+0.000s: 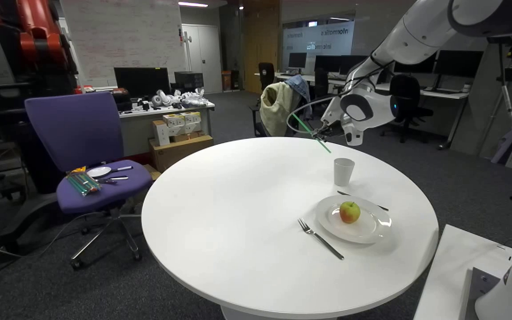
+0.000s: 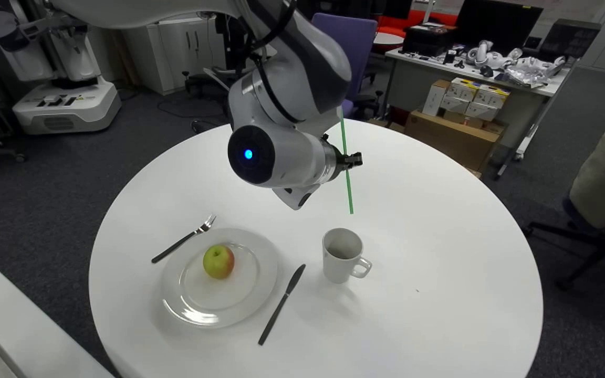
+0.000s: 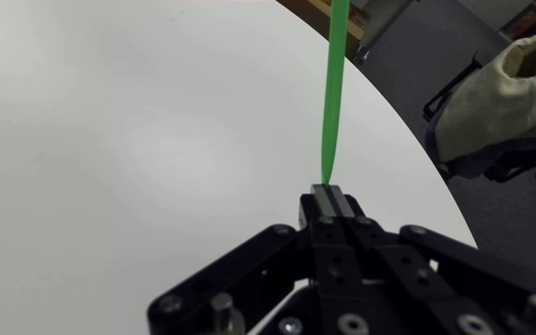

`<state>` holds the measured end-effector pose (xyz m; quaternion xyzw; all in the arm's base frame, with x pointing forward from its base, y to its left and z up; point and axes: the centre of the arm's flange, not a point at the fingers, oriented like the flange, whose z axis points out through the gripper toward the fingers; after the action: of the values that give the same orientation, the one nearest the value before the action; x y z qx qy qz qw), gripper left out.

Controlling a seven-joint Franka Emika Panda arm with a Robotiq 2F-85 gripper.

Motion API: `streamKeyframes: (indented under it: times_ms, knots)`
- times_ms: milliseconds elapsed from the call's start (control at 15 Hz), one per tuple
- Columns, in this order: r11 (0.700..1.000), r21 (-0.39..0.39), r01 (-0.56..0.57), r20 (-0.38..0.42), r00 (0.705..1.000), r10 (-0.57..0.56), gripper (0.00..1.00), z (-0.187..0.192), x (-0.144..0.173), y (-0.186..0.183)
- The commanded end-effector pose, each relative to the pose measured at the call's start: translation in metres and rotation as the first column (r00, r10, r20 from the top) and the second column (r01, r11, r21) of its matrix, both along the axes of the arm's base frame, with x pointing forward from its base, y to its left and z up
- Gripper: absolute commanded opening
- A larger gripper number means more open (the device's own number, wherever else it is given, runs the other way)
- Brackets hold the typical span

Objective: Put the straw inside the cup

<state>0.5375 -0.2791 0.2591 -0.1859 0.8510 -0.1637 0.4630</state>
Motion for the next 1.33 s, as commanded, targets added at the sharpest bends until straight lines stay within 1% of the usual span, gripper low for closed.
streamKeyframes:
  times_ms: [0, 400, 800, 867, 1067, 1267]
  knots:
    - [0.999, -0.01, 0.041, 0.023, 0.999, -0.041, 0.0, 0.005, -0.021, 0.007]
    - [0.998, 0.017, 0.055, -0.016, 0.998, -0.054, 0.0, -0.018, -0.04, 0.011]
    - [0.995, 0.051, 0.087, -0.033, 0.996, -0.085, 0.0, -0.035, -0.054, 0.018]
    - [0.995, 0.088, 0.048, -0.018, 0.999, -0.046, 0.0, -0.04, -0.055, 0.019]
    - [0.992, 0.125, -0.012, 0.036, 0.999, 0.007, 0.0, -0.054, -0.057, 0.024]
    - [0.988, 0.151, -0.038, 0.065, 0.998, 0.028, 0.0, -0.067, -0.061, 0.029]
